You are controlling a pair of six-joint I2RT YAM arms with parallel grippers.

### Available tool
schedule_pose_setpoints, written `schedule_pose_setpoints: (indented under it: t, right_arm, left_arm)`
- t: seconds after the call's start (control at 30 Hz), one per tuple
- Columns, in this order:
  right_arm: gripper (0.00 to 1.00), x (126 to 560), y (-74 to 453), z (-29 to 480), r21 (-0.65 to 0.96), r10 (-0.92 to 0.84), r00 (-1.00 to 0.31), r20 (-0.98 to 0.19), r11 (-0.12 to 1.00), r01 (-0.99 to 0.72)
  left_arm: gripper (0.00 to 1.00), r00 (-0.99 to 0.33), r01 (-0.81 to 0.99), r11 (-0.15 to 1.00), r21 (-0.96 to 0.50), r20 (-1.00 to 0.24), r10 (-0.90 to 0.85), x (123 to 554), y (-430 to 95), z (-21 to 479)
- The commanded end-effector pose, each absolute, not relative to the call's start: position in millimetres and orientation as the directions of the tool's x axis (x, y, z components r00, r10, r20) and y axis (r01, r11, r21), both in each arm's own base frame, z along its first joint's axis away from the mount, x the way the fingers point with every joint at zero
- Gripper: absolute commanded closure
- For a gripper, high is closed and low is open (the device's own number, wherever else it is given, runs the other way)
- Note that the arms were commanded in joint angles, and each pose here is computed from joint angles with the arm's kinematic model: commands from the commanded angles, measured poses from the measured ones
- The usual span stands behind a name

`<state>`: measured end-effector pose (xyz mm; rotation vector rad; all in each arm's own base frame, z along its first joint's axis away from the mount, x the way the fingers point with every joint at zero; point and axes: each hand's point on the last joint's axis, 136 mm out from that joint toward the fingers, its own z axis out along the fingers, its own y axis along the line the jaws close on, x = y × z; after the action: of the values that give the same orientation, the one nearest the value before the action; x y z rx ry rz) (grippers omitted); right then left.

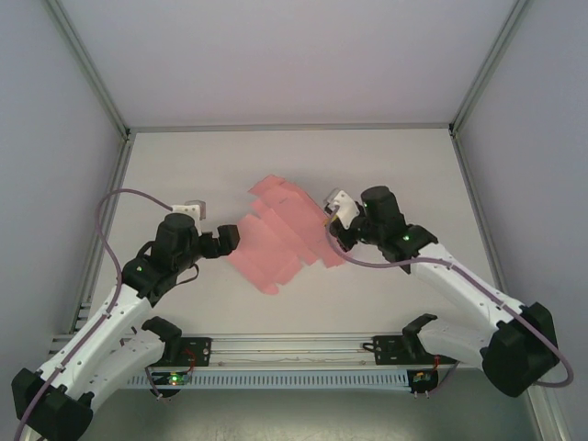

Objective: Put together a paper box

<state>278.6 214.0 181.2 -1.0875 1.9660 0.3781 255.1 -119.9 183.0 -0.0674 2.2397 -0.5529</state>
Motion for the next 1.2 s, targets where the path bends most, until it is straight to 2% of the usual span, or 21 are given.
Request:
schedule_pose_setpoints:
  t: [0.0,0.1,0.23,0.43,0.6,0.93,1.17]
  right_arm:
    - [1.00,283.6,203.2,167.2,-0.412,-0.814,-0.060,-0.577,0.354,-0.839]
    - [1.00,299.6,205.6,166.4,-0.515,-0.868,-0.005,-0.496,0.299,-0.804]
    - [1.00,324.0,212.6,166.1,-0.656,-0.903,0.031,-0.429,0.287,-0.698]
    - [1.00,329.9,233.8,152.0,-0.794,-0.940,0.123,-0.317,0.193,-0.577]
    - [1.00,330.1,249.5,146.5,-0.811,-0.933,0.169,-0.319,0.177,-0.557]
    - [1.00,330.4,255.0,127.8,-0.787,-0.946,0.151,-0.286,0.142,-0.600]
    - [1.00,326.1,255.4,130.2,-0.771,-0.936,0.157,-0.315,0.155,-0.617]
  left_arm:
    - [0.00,-0.644,0.219,0.882,-0.418,-0.740,-0.191,256.2,-133.2,202.8]
    - [0.00,-0.646,0.256,0.861,-0.438,-0.741,-0.184,253.7,-140.4,205.2]
    - [0.00,-0.636,0.258,0.862,-0.436,-0.748,-0.188,254.8,-139.7,207.9]
    - [0.00,-0.650,0.263,0.864,-0.430,-0.740,-0.171,257.5,-142.7,203.2]
    - [0.00,-0.670,0.307,0.840,-0.448,-0.728,-0.144,265.6,-157.7,204.4]
    - [0.00,-0.702,0.409,0.715,-0.567,-0.696,-0.150,296.1,-207.5,233.0]
    - [0.00,-0.788,0.405,0.634,-0.659,-0.603,-0.124,318.1,-243.1,220.9]
